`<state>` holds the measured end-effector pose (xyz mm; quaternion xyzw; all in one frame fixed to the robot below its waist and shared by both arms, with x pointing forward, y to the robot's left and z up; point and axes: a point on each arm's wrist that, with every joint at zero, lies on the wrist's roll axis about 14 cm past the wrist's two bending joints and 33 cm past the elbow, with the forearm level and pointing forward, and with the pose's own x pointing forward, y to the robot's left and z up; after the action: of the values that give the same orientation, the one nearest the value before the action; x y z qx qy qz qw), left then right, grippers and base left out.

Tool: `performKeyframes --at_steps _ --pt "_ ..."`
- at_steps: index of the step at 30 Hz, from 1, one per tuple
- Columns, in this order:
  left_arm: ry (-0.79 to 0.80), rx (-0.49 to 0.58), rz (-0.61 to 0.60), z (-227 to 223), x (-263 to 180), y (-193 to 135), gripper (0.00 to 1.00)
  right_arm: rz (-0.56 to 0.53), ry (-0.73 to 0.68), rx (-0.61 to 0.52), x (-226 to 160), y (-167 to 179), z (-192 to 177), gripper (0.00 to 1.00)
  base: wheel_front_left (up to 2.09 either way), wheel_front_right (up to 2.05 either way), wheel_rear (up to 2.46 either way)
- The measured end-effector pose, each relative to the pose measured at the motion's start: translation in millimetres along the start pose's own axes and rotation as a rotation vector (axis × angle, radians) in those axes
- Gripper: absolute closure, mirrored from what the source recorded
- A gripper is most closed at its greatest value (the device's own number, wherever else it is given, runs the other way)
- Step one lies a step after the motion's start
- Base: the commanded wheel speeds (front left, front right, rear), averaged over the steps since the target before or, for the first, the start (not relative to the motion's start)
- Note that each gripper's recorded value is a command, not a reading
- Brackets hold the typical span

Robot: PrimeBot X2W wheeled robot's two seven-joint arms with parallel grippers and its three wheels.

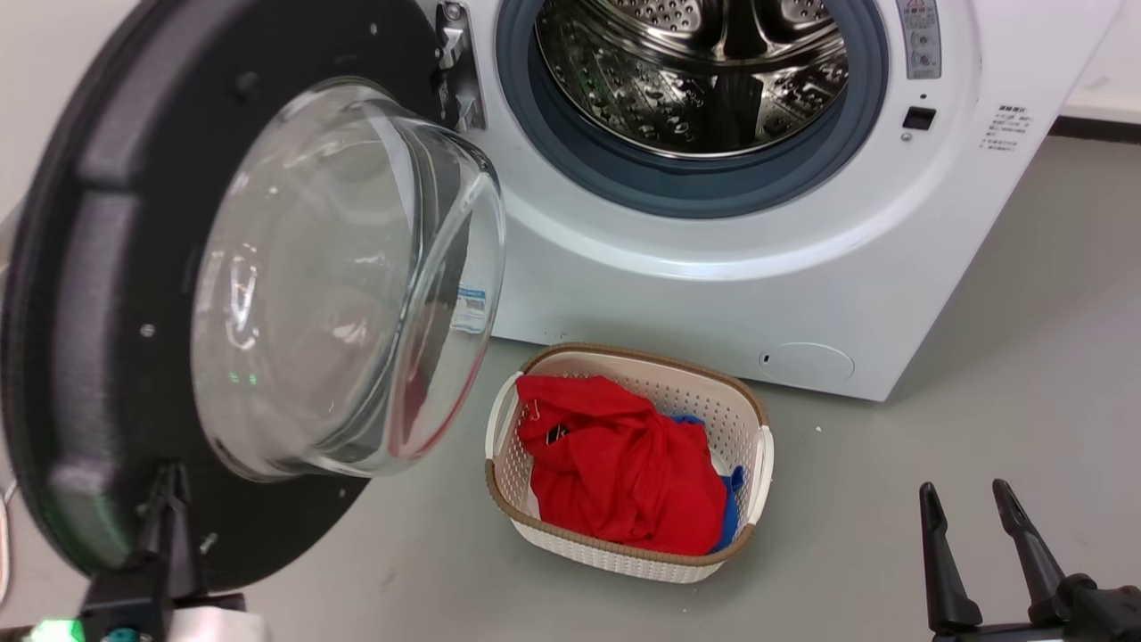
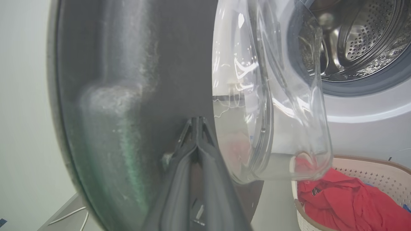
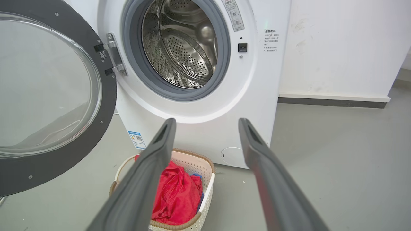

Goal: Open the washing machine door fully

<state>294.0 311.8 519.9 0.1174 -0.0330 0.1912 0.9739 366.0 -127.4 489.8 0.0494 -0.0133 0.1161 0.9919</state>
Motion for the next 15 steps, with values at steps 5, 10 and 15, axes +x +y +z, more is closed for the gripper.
performKeyframes --at_steps 5,10,15 --pt "0.016 0.020 0.061 -5.5 16.7 21.6 1.00 -0.006 0.012 -0.006 6.2 -3.3 -4.9 0.00 0.00 0.00 0.00" --pt "0.029 0.038 0.123 -9.5 32.1 42.4 1.00 -0.012 0.031 -0.016 12.0 -7.3 -12.3 0.00 0.00 0.00 0.00" --pt "0.041 0.057 0.159 -13.5 45.1 57.3 1.00 -0.015 0.041 -0.021 20.0 -10.2 -17.6 0.00 0.00 0.00 0.00"
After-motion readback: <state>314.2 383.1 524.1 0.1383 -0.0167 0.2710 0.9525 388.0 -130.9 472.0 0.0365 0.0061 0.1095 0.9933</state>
